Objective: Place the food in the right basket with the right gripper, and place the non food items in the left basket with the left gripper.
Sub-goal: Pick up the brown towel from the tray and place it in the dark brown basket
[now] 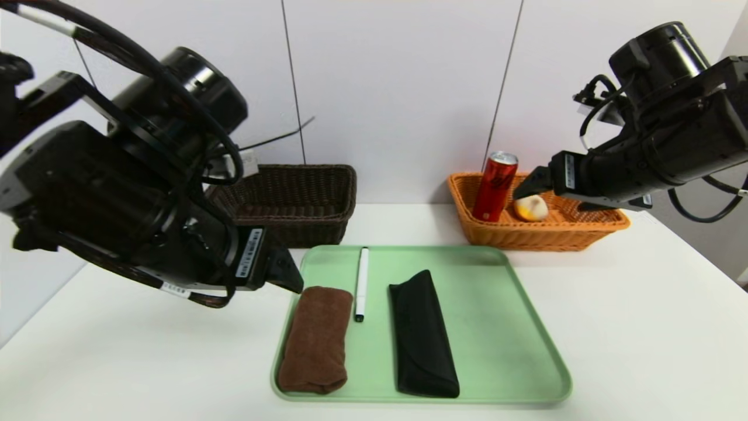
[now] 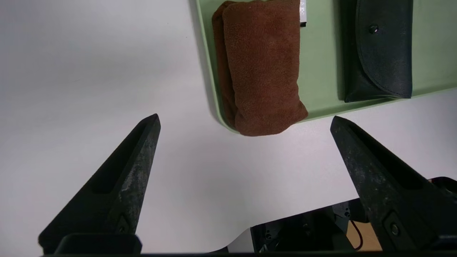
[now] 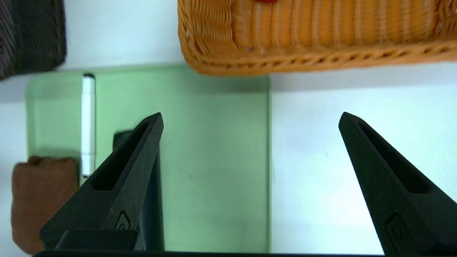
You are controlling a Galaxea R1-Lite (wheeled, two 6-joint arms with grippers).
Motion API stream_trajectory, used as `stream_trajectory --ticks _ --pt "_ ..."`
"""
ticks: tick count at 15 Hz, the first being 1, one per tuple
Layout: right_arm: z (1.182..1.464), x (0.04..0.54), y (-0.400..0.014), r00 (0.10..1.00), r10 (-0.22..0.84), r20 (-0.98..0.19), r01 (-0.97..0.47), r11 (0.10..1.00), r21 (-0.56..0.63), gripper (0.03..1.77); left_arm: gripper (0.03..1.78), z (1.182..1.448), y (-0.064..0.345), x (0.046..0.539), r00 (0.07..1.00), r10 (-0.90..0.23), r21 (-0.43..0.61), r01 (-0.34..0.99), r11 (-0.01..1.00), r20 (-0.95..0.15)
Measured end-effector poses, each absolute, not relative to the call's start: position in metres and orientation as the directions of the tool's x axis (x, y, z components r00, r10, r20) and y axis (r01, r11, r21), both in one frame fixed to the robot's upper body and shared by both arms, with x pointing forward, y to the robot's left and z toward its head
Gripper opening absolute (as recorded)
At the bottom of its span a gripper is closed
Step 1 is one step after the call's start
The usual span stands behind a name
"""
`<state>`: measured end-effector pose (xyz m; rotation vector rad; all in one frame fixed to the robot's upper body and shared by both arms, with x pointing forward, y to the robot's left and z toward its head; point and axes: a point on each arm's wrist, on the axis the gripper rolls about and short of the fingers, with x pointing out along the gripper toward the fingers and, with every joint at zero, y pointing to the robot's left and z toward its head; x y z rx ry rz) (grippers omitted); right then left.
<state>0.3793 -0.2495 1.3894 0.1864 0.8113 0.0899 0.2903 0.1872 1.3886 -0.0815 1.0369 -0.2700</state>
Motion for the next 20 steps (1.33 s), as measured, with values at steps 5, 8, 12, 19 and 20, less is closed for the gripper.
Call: stream_trajectory --ticks 5,8,12,19,20 --pt "1.380 0.369 -0.237 0.651 0.171 -0.739 -0.046 0.981 0.187 1.69 1.69 1.361 0.150 0.308 0.418 -0.207 -0.159 0.146 0.976 -0.884" --pt "1.374 0.368 -0.237 0.636 0.167 -0.753 -0.044 0.982 0.181 1.69 1.69 1.351 0.130 0.316 0.392 -0.206 -0.164 0.137 0.977 -0.897" --pt "1.372 0.368 -0.238 0.634 0.165 -0.755 -0.039 0.983 0.181 1.70 1.69 1.330 0.115 0.326 0.345 -0.171 -0.138 0.119 0.983 -0.923" --pt "1.362 0.368 -0.240 0.639 0.159 -0.752 -0.031 0.983 0.181 1.70 1.69 1.295 0.105 0.337 0.257 -0.089 -0.064 0.103 0.993 -0.962" --pt "1.363 0.367 -0.241 0.641 0.158 -0.751 -0.030 0.983 0.181 1.70 1.69 1.290 0.104 0.338 0.245 -0.077 -0.053 0.102 0.993 -0.966"
